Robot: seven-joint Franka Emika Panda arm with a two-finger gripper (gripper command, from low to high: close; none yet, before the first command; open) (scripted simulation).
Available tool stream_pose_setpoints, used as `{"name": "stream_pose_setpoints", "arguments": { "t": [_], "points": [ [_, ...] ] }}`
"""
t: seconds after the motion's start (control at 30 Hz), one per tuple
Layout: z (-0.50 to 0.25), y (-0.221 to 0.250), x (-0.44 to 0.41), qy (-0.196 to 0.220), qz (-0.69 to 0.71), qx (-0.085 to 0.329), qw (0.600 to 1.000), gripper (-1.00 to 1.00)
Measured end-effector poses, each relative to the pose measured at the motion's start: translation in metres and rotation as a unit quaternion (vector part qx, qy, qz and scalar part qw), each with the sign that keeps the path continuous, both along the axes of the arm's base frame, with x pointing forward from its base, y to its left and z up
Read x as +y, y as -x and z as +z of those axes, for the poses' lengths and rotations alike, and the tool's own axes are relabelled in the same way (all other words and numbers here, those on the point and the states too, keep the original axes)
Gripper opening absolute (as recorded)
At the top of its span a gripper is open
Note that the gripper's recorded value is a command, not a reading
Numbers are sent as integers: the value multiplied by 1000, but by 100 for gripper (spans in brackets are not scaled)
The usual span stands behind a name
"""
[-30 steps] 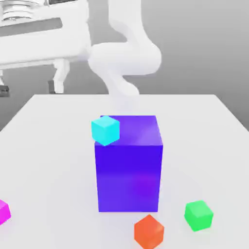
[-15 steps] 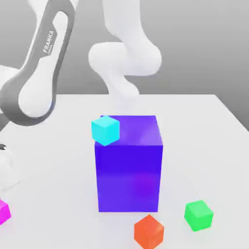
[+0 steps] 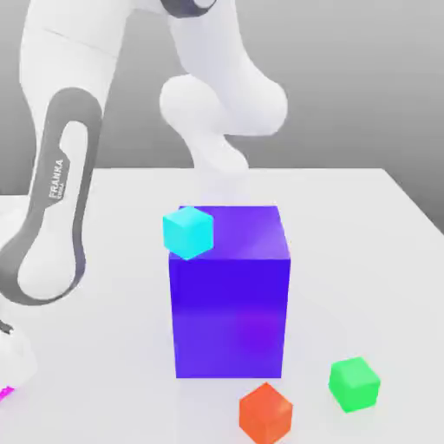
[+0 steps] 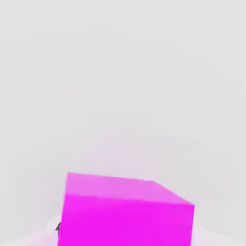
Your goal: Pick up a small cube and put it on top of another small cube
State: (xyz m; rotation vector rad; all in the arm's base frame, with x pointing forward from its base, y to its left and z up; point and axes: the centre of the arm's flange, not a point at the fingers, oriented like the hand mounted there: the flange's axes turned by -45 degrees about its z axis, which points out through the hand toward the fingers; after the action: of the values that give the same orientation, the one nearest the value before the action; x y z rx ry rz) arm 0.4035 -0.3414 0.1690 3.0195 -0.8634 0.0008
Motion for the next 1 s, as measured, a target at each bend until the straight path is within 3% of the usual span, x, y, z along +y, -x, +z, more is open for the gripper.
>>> {"name": "stream_pose_setpoints", "arguments": {
  "t": [0.13, 0.47, 0.67, 0.83, 1.0],
  "points": [
    [21, -27, 52, -15, 36, 0, 999, -100],
    [39, -82, 283, -39, 201, 7, 979, -100],
    [58, -63, 418, -28, 304, 7, 952, -100],
    [72, -17, 525, -6, 396, 2, 918, -100],
    [24, -11, 535, -1, 402, 0, 915, -100]
  ]
}}
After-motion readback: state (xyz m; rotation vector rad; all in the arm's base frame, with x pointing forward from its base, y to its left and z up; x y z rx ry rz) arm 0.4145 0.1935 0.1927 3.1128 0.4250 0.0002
